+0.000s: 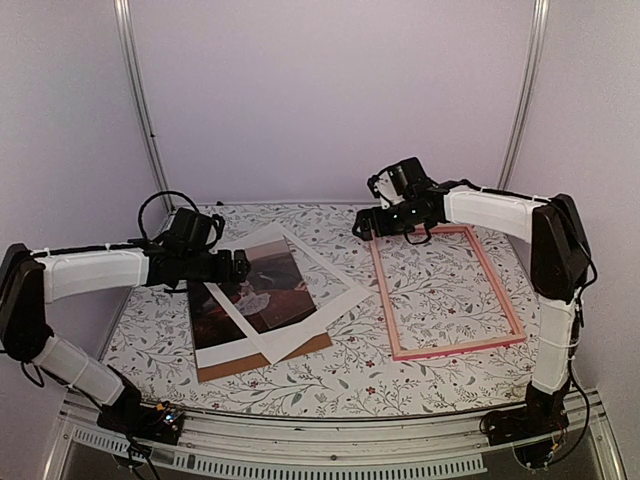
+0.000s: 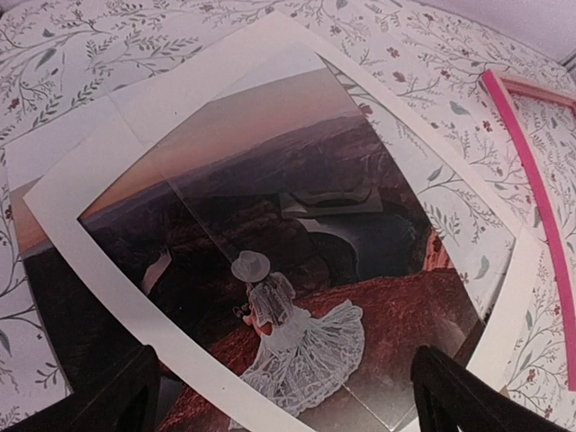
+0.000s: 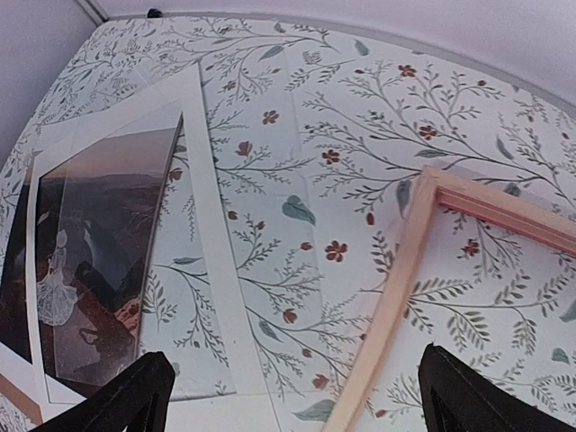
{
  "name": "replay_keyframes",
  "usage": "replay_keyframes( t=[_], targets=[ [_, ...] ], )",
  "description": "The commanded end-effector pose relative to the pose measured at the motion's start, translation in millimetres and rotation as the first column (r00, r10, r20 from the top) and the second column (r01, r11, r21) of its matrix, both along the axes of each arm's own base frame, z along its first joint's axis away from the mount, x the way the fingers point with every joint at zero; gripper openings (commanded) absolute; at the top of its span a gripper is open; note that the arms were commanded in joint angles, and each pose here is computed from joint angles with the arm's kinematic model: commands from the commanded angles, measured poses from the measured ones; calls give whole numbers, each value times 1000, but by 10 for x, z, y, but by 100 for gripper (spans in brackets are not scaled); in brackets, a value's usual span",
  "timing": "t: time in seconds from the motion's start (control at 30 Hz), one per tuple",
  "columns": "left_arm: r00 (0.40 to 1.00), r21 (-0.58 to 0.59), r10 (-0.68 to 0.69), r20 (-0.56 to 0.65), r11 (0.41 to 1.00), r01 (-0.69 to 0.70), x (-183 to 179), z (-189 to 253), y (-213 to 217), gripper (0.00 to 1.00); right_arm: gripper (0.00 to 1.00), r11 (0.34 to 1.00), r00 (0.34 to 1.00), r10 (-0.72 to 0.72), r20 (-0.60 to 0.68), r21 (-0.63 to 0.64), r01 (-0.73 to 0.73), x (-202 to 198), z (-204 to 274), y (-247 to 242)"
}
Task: Put the photo into the frame
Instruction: Pick up the glass panel from the mat board.
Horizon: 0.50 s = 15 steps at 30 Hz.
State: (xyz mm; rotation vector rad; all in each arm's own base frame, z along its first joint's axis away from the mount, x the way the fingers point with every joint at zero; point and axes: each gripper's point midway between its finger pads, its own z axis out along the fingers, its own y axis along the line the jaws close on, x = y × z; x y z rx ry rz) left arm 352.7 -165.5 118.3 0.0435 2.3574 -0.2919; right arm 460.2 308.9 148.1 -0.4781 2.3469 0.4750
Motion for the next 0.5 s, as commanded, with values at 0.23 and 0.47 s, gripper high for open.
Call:
replay_keyframes(
  t=[0.23,0.47],
  targets=[
    [996,-77,6,-86,997,-13,227,-315,-102,97,98,991,987,124,-104,59,-118,207,-667,842],
    [992,-120,18,-124,992,-33,305,-458,-149,94,97,998,988,63,-138,13,-62,358,-1063,840]
  ],
)
